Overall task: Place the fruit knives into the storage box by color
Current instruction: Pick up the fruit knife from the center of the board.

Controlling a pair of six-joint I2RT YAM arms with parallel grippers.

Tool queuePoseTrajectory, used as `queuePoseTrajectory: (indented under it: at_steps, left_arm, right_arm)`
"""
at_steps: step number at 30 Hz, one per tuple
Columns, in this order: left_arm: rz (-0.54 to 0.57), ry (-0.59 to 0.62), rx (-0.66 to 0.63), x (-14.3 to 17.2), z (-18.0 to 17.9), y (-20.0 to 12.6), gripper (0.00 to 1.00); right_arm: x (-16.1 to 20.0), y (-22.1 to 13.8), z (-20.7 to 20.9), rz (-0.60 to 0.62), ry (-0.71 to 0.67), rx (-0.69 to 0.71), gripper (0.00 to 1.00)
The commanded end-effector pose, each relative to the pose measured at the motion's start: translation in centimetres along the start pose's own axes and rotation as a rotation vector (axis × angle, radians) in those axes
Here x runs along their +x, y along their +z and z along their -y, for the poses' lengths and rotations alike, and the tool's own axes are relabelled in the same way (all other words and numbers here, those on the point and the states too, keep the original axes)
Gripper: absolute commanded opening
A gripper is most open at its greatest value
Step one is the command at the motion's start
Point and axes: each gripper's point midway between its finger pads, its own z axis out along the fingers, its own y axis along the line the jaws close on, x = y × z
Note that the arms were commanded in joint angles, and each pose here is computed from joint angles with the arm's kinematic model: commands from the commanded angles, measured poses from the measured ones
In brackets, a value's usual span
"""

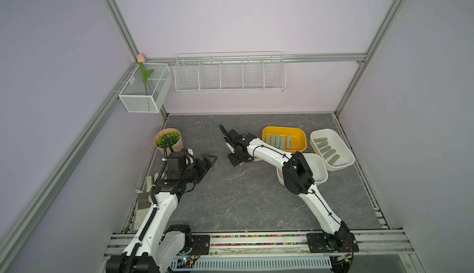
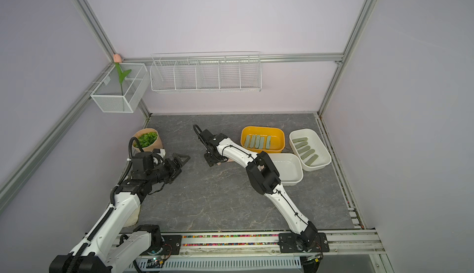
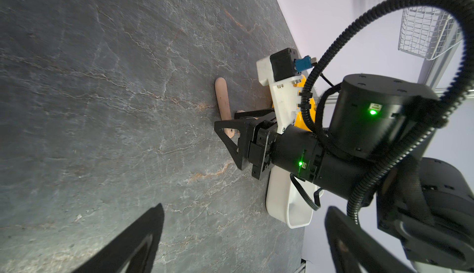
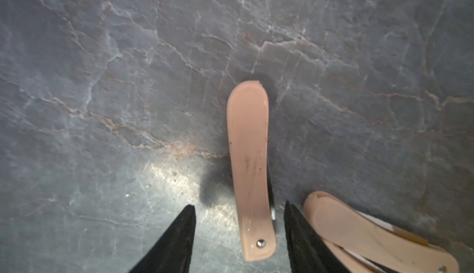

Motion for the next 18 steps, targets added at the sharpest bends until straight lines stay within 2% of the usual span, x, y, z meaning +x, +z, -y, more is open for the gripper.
queuePoseTrajectory:
  at_steps: [1, 18]
  left_arm:
    - [-0.005, 0.004, 0.006, -0.03, 0.22, -0.20, 0.99]
    - [0.001, -0.006, -0.002, -0.26, 0.33, -0.31, 0.99]
  right_arm:
    - [0.74, 0.91, -0.06, -0.037, -0.032, 0.010, 0.56]
    - [1.53, 1.57, -1.05, -0.070, -0.034, -0.011, 0.33]
